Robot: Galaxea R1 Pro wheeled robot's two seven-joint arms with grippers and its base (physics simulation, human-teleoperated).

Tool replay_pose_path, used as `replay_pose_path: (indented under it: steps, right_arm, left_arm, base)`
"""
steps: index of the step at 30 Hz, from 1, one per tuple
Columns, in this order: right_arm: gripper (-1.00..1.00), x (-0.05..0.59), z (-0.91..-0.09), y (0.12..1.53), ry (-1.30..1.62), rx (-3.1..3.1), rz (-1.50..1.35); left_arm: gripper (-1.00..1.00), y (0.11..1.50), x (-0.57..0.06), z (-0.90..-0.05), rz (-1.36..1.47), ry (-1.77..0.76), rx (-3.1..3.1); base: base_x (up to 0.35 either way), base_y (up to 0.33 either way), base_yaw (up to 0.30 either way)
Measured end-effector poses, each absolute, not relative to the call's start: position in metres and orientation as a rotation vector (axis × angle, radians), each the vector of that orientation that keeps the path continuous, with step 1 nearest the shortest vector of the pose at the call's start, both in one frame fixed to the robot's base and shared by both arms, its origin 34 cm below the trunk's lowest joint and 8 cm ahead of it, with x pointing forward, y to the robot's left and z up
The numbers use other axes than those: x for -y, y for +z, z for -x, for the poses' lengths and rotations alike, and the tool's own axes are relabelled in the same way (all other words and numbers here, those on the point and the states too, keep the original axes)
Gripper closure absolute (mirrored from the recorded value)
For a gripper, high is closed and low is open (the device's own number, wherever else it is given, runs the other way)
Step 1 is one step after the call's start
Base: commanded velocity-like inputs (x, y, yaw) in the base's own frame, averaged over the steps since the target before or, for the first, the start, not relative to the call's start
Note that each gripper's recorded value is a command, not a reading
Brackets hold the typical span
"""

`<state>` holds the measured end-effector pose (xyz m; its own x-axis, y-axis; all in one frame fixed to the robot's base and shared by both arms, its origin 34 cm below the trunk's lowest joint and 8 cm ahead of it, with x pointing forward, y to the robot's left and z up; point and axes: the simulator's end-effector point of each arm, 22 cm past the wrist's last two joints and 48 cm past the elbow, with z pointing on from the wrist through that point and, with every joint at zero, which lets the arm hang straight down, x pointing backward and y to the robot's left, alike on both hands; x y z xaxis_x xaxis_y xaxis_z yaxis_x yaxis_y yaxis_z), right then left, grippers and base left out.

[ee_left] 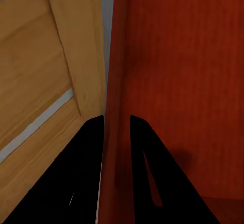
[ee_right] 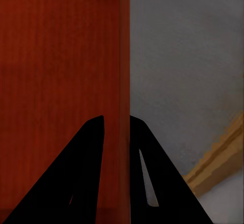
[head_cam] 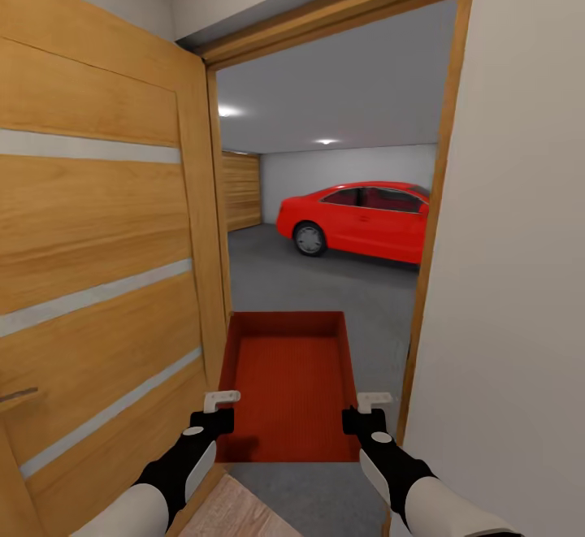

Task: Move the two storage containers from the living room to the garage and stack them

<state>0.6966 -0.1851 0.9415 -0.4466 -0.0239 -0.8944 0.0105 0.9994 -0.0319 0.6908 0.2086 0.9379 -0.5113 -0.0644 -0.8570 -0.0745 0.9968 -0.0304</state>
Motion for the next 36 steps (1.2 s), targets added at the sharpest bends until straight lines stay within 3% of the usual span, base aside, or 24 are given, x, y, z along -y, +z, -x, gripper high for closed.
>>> replay_pose_path:
  steps: [7,21,36]
  right_arm:
    - [1.0,0.185,-0.697,0.942,-0.04,-2.032,0.009]
    - [1.0,0.186,-0.697,0.936,-0.036,-2.042,0.008]
    - [1.0,0.185,-0.696,0.932,-0.038,-2.05,0.009]
  left_arm:
    - [1.0,0.939,-0.209,-0.691,0.097,0.014,-2.108]
    - [1.0,0.933,-0.208,-0.691,0.097,0.013,-2.118]
    - [1.0,0.928,-0.208,-0.69,0.097,0.014,-2.126]
  base:
    - [0.201,0.253,-0.041]
    - [0.186,0.164,-0.189]
    - [0.045,0.026,-0.057]
